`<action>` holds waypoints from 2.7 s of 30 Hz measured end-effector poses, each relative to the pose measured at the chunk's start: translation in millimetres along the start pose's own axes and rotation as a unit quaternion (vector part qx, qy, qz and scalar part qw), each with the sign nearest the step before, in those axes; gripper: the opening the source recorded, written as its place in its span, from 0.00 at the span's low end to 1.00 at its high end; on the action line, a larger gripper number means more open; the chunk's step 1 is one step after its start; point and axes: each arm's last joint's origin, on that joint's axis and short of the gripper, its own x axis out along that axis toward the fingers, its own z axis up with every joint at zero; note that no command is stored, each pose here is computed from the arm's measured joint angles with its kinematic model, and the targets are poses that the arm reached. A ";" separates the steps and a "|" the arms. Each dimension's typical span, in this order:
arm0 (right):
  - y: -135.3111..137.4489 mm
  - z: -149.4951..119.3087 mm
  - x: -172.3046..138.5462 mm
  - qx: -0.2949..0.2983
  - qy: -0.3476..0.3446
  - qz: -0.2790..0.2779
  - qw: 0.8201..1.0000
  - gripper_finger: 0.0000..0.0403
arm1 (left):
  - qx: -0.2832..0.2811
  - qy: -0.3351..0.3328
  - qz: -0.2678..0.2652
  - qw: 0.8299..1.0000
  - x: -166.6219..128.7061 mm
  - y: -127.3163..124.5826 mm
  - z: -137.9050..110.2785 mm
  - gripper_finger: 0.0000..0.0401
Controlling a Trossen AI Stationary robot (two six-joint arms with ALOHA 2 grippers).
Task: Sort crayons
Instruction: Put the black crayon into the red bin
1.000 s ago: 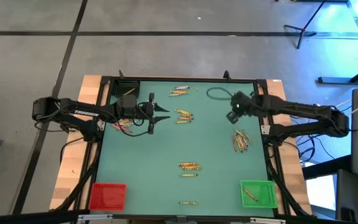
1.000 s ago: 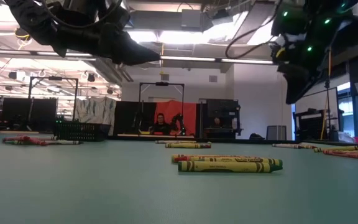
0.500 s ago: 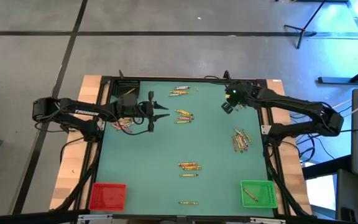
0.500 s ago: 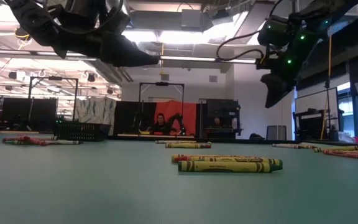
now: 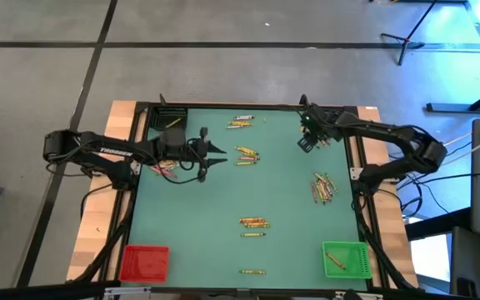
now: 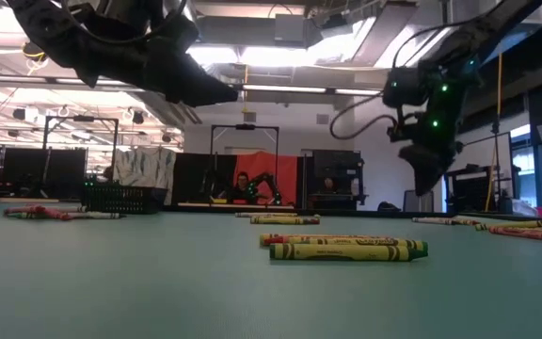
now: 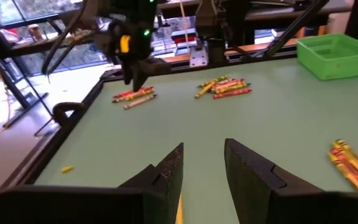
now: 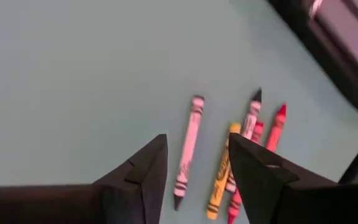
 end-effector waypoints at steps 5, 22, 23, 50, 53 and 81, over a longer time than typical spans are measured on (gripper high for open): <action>-1.8 -2.5 15.1 0.013 0.042 0.016 0.999 0.36 | 0.002 -0.002 -0.013 1.000 0.8 -6.7 1.3 0.26; 7.5 -4.7 47.9 0.015 0.106 0.027 0.994 0.30 | 0.005 0.010 -0.031 0.999 1.5 -16.6 0.0 0.26; 7.7 -4.7 47.9 0.015 0.106 0.032 0.994 0.29 | 0.005 0.011 -0.030 0.999 1.5 -16.5 -0.1 0.26; 48.2 0.7 -9.7 -0.107 -0.045 0.055 0.992 0.02 | -0.012 -0.018 -0.014 1.000 1.5 -14.6 5.9 0.28; 69.1 2.0 -25.9 -0.134 -0.105 0.082 0.982 0.03 | -0.033 -0.010 0.000 0.999 1.6 -14.3 4.8 0.34; 222.0 18.5 -50.0 -0.243 -0.521 0.283 0.768 0.00 | -0.091 -0.019 -0.004 0.996 17.5 -53.9 -0.1 0.42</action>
